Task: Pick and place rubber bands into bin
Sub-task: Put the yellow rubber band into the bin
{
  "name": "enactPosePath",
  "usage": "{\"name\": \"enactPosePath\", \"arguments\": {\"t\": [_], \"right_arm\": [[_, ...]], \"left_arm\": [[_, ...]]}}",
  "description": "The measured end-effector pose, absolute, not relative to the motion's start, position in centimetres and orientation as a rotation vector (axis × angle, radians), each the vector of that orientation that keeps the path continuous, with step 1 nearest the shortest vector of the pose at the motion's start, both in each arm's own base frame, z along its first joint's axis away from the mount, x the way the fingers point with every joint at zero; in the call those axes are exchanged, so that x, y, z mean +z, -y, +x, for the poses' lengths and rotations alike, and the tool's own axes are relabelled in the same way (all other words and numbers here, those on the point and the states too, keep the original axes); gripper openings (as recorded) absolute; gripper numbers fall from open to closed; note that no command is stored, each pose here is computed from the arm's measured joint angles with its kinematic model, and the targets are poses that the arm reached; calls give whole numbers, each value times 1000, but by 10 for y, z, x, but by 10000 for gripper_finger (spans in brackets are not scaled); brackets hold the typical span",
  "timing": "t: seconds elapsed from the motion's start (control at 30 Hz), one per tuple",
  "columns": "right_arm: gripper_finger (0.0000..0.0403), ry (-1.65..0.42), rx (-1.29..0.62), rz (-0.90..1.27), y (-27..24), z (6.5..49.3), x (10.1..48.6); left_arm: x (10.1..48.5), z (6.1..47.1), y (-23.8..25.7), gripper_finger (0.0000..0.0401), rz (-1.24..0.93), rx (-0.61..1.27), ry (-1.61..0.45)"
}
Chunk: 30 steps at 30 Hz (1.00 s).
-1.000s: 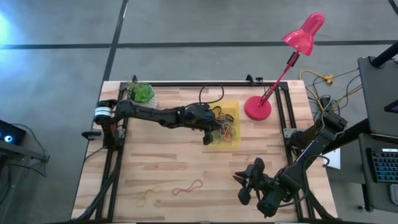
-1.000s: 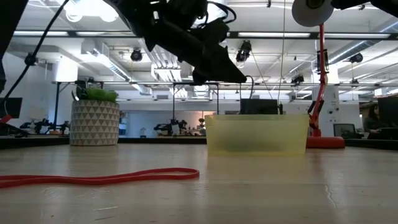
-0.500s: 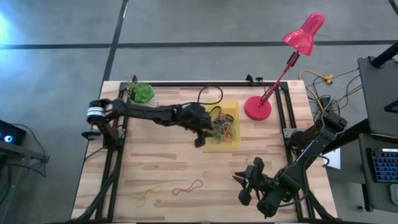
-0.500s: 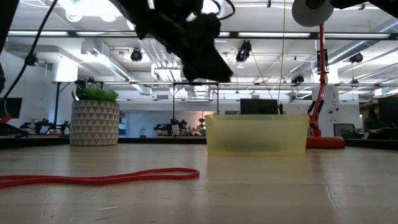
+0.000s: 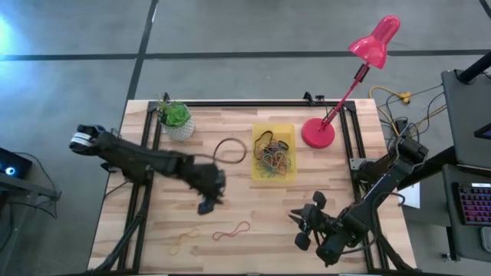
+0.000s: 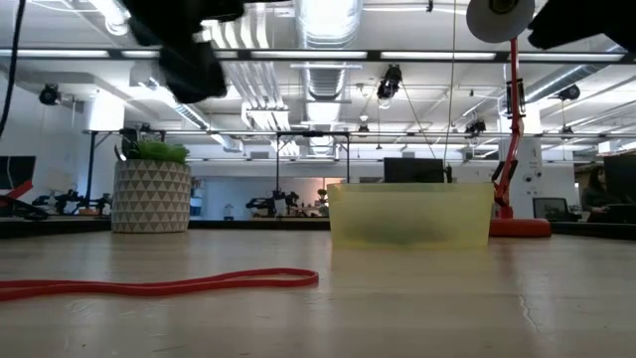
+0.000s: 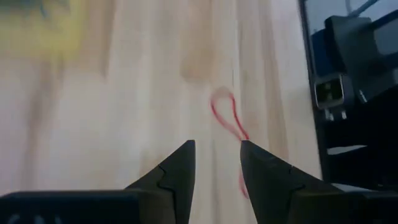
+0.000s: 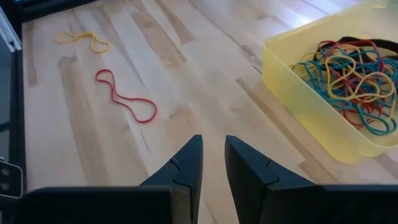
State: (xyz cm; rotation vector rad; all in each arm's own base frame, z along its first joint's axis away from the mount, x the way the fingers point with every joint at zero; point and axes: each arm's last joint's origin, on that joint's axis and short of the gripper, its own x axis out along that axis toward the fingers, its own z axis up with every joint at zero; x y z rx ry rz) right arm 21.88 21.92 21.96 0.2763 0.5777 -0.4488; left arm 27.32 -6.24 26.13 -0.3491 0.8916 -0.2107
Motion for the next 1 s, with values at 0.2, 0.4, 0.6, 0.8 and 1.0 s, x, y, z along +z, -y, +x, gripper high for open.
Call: {"name": "enactPosePath", "arguments": {"t": [0.2,0.4,0.6,0.8,1.0], "right_arm": [[59,-579,-454,279,-217,217,211],[59,-575,-447,282,-217,217,210],[59,-567,-435,288,-219,218,210],[59,-565,-431,288,-219,219,211],[59,-564,-430,292,-219,219,211]], "left_arm": [[234,225,108,111,-511,-127,-1018],[213,189,148,111,-623,-33,-1127],[197,173,175,111,-619,61,-1256],[179,174,194,111,-542,81,-1344],[168,178,203,119,-511,85,-1403]]}}
